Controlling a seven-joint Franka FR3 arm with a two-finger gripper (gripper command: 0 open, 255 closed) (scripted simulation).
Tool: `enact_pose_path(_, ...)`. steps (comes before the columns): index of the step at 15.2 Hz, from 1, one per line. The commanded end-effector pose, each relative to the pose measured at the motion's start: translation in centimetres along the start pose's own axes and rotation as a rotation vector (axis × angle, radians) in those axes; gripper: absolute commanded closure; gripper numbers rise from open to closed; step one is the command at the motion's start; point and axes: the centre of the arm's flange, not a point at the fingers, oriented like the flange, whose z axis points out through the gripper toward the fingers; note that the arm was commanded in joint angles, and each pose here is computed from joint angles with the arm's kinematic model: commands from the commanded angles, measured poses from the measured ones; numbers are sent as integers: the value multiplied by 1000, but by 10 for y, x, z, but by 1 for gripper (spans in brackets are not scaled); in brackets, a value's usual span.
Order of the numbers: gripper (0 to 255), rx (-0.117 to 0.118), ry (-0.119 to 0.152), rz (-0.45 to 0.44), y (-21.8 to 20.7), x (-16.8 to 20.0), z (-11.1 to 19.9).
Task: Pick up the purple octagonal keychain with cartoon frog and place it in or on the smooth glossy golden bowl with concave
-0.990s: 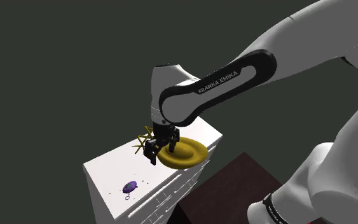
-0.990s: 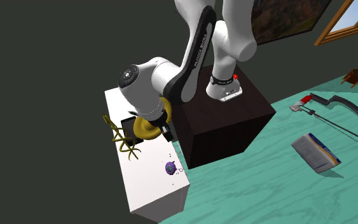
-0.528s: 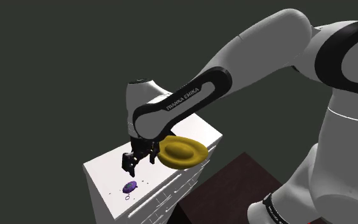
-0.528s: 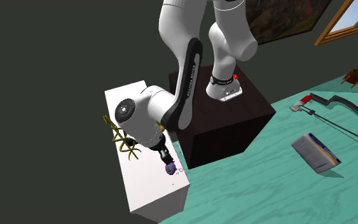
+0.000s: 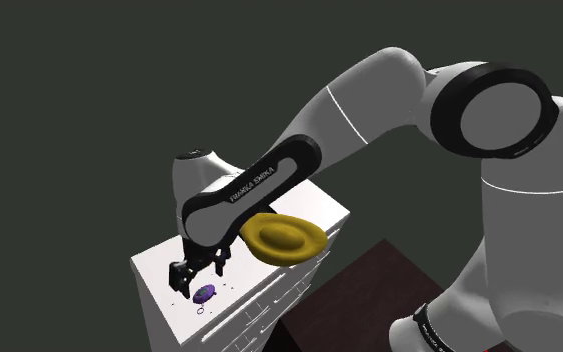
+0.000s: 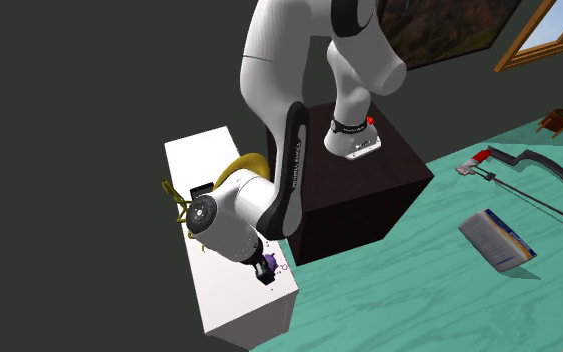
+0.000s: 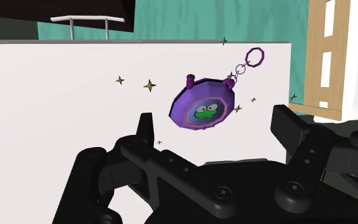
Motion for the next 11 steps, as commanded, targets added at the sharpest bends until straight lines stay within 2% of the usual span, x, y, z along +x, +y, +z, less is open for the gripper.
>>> enact_pose_path(1,0,0,0,0,1,0,11)
enact_pose_path(4,0,0,0,0,1,0,25)
enact_pose_path(11,0,0,0,0,1,0,25)
